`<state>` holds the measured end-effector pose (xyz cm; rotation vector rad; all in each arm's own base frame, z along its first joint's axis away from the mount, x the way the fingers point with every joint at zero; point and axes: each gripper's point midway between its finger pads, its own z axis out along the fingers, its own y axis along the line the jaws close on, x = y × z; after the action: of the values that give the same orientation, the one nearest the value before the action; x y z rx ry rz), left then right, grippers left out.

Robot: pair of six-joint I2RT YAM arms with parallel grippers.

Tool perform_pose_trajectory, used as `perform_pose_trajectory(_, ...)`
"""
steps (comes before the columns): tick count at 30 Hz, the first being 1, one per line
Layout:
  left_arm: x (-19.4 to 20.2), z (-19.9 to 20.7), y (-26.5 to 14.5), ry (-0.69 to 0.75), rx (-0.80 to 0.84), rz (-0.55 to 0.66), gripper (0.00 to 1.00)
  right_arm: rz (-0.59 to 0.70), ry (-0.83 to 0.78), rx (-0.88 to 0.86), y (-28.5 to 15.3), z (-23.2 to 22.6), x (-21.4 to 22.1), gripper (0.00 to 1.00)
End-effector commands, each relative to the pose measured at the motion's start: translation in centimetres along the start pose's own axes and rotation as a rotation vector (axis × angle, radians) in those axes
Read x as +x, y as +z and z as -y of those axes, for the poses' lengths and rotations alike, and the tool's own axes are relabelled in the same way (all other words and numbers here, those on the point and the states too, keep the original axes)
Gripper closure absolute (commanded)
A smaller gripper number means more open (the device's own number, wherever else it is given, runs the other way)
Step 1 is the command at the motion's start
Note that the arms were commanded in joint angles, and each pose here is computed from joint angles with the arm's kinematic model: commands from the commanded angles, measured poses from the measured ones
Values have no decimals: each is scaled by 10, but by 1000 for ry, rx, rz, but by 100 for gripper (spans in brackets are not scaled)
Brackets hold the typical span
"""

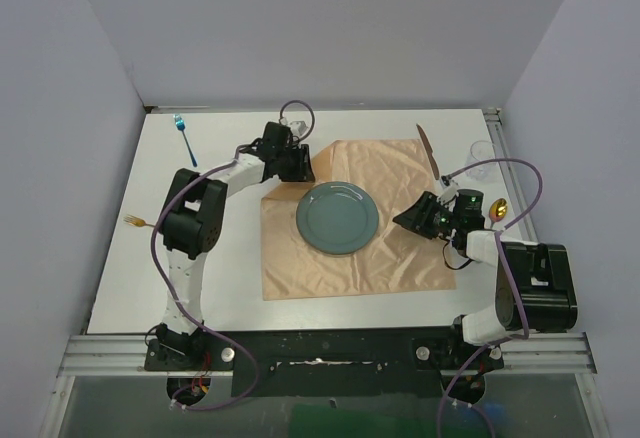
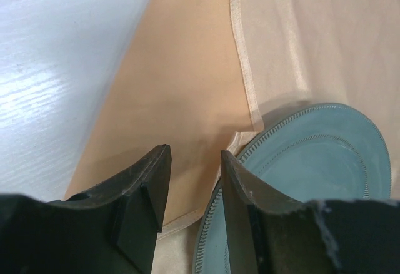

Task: Set the dinner table for one person
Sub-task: Adjust the napkin at the center of the board.

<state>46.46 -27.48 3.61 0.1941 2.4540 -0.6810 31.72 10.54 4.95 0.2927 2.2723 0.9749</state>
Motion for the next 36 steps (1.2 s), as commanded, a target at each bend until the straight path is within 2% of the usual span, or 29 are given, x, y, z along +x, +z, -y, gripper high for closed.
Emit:
perform_pose_trajectory(1,-32,15,-3,35,44,70,64,23,-28,-30,2,-4,-9,59)
perform_pose_trajectory(6,-41,10,-8,5,31,122,64,11,-29,-28,4,-2,-8,59)
perform_pose_trajectory(8,-46,20,-14,-4,104,133,64,10,-30,-27,5,-2,-8,59)
perform_pose_trajectory(16,-27,59,-6,-13,434,-12,64,7,-23,-28,7,-3,-10,59)
perform_pose_trajectory(21,-15,64,1,-36,504,-56,64,8,-31,-9,5,-1,-11,59)
perform_pose_trajectory(30,-13,59,2,-23,476,-60,64,6,-22,-18,7,-2,-11,59)
perform_pose_trajectory(33,-20,44,5,-21,367,-24,64,1,-20,-16,8,0,-9,59)
perform_pose_trajectory(36,-32,18,5,-18,185,28,64,0,-20,-15,8,0,-8,59)
